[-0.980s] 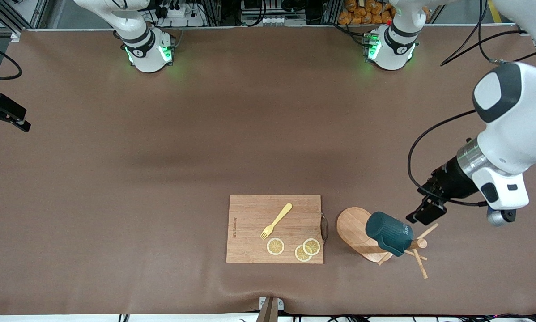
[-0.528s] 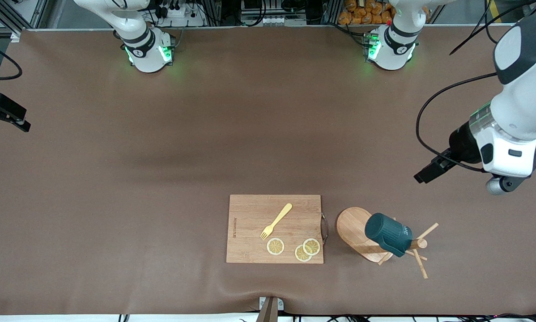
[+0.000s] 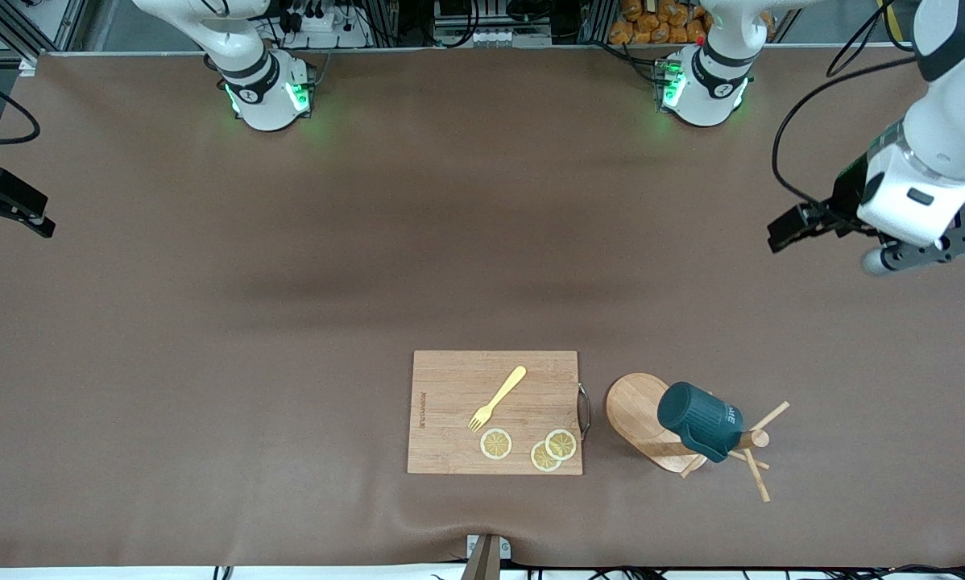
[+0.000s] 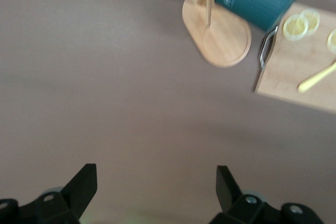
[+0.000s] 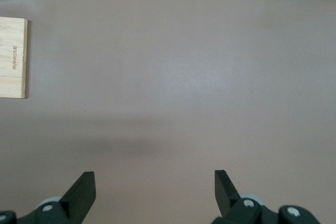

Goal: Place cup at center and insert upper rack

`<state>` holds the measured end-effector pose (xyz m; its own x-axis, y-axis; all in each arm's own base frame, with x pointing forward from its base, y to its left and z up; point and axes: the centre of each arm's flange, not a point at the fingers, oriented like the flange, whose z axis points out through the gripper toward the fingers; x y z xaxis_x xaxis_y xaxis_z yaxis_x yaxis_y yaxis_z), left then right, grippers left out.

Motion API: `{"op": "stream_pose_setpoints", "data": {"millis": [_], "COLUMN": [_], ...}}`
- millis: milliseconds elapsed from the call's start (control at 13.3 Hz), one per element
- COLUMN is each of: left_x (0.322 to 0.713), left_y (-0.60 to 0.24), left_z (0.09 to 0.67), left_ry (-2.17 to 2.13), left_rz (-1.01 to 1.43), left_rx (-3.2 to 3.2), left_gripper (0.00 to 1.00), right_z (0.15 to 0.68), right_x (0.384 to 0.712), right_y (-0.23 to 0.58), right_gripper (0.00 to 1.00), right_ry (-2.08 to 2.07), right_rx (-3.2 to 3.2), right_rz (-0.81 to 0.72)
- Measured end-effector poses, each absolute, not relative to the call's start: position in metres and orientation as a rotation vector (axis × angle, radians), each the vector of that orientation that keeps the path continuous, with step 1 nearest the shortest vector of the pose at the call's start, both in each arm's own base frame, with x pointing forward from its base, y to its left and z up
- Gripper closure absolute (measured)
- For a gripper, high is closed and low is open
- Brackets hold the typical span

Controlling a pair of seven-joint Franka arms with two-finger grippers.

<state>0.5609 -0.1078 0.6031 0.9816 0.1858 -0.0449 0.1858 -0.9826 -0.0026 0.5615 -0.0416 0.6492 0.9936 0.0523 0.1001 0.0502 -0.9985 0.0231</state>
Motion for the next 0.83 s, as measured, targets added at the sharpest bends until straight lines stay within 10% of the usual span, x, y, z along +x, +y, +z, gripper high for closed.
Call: {"op": "stream_pose_setpoints", "data": {"millis": [829], "left_x": [0.504], "left_y": [-0.093], "left_z": [0.661], "left_ry": [-0.179], "left_rz": [-0.127], "left_rx": [3.167], "left_gripper": [0.0], "right_z": [0.649], "right_x": [0.562], "right_y": [-0.042], "right_gripper": [0.0], "right_ry": [0.08], "right_rx": [3.116], "right_rz": [0.157]}}
